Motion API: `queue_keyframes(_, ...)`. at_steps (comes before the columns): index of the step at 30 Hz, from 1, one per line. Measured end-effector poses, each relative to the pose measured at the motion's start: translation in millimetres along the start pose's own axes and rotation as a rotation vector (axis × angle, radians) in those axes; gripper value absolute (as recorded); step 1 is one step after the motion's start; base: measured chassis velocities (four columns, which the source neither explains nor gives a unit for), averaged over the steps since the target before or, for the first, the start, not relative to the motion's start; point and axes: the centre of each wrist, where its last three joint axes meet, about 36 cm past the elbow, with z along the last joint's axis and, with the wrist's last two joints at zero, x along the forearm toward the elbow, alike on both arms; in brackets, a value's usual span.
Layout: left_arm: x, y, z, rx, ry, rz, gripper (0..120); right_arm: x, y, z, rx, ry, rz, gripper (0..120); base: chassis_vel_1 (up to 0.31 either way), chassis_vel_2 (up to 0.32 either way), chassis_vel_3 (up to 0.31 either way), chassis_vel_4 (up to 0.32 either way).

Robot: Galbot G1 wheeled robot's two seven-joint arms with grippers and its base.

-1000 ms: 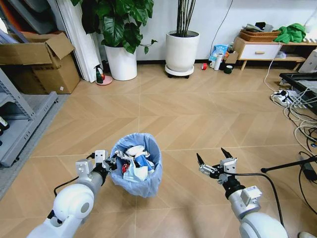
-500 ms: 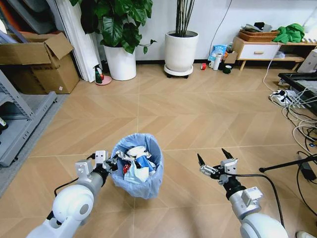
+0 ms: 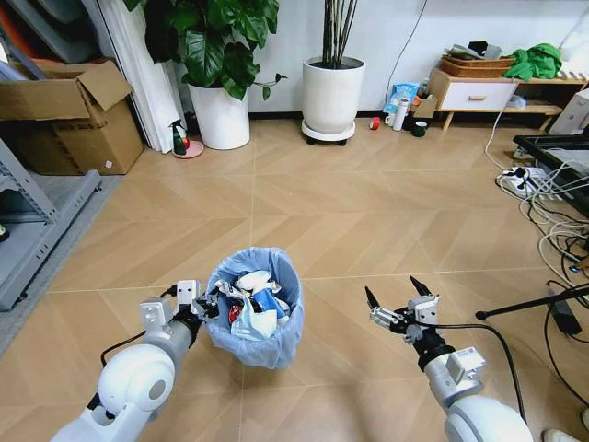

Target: Pick up the trash bin and place the garbage on the floor into it.

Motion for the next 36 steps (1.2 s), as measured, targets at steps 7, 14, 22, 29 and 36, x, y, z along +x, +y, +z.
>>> queue_keyframes(7, -1.4, -0.7, 0.3, 0.012, -0.009, -0.026, 0, -1.1, -0.2, 1.9, -0.003, -0.020, 0.006, 100, 0.000, 0.000, 0.000, 0.000)
queue_keyframes(14, -8.2, 7.0, 5.9, 0.042, 0.004, -0.128, 0, -2.7, -3.1, 3.2, -0.001, -0.025, 0.019, 100, 0.000, 0.000, 0.000, 0.000)
queue_keyframes(22, -15.9, 13.0, 10.0, 0.079, 0.031, -0.245, 0, -3.4, -4.1, 5.1, -0.004, -0.027, 0.028, 100, 0.000, 0.000, 0.000, 0.000)
queue_keyframes(29, -26.3, 30.5, 20.7, 0.101, 0.060, -0.371, 0, -4.1, -5.4, 7.3, -0.004, -0.032, 0.035, 100, 0.000, 0.000, 0.000, 0.000)
queue_keyframes(36, -21.6, 58.8, 38.4, 0.131, 0.127, -0.464, 0, -5.4, -7.1, 10.0, -0.004, -0.034, 0.043, 100, 0.000, 0.000, 0.000, 0.000)
